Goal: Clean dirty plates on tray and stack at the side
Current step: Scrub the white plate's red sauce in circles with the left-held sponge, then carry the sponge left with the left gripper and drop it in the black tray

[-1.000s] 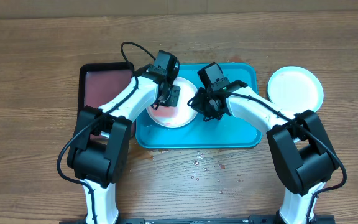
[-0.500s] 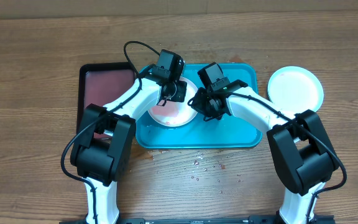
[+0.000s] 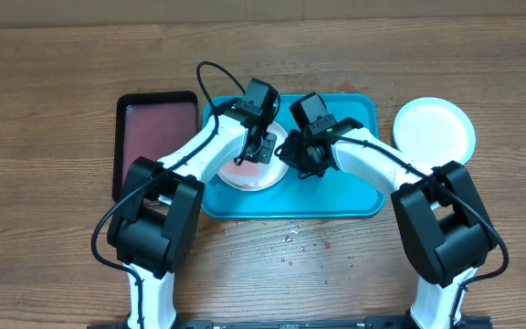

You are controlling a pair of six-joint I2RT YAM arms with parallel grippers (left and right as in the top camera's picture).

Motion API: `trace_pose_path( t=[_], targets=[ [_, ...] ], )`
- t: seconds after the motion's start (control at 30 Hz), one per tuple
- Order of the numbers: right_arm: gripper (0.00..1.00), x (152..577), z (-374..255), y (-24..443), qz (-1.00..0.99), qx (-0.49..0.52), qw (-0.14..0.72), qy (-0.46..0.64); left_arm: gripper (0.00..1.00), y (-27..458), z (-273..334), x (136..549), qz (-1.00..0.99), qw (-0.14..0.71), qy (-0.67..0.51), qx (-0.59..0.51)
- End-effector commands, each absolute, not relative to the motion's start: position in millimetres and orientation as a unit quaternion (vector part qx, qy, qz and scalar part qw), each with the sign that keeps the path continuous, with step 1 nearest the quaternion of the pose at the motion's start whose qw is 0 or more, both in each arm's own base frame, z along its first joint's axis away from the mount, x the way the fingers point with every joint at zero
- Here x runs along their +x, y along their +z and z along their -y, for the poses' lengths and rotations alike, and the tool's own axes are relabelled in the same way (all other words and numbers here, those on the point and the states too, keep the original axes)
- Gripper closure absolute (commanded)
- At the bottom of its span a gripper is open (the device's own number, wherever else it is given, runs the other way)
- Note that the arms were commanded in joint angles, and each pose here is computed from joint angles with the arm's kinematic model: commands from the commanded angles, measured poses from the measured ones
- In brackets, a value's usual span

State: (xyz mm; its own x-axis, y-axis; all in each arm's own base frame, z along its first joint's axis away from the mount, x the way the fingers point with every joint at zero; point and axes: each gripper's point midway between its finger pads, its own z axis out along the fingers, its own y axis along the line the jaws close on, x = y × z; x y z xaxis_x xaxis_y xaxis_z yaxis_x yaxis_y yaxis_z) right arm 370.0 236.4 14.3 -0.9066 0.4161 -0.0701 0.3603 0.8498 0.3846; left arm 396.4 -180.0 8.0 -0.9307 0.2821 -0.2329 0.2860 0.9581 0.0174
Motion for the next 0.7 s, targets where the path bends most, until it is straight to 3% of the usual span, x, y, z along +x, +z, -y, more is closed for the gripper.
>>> trace_pose_path(
  t=[0.0,0.33,0.67],
  targets=[
    [0.96,379,-229,18,-0.956,0.216,0.094,0.176,0.96,-24,121,376,-0.983,0.060,0.109,0.134],
    [0.96,379,-229,18,-0.956,0.216,0.094,0.176,0.96,-5,106,404,-0.984,0.090,0.113,0.101],
    [0.96,380,-229,20,-0.956,0.213,0.096,0.178,0.96,52,152,427,-0.986,0.115,0.018,0.119]
  ],
)
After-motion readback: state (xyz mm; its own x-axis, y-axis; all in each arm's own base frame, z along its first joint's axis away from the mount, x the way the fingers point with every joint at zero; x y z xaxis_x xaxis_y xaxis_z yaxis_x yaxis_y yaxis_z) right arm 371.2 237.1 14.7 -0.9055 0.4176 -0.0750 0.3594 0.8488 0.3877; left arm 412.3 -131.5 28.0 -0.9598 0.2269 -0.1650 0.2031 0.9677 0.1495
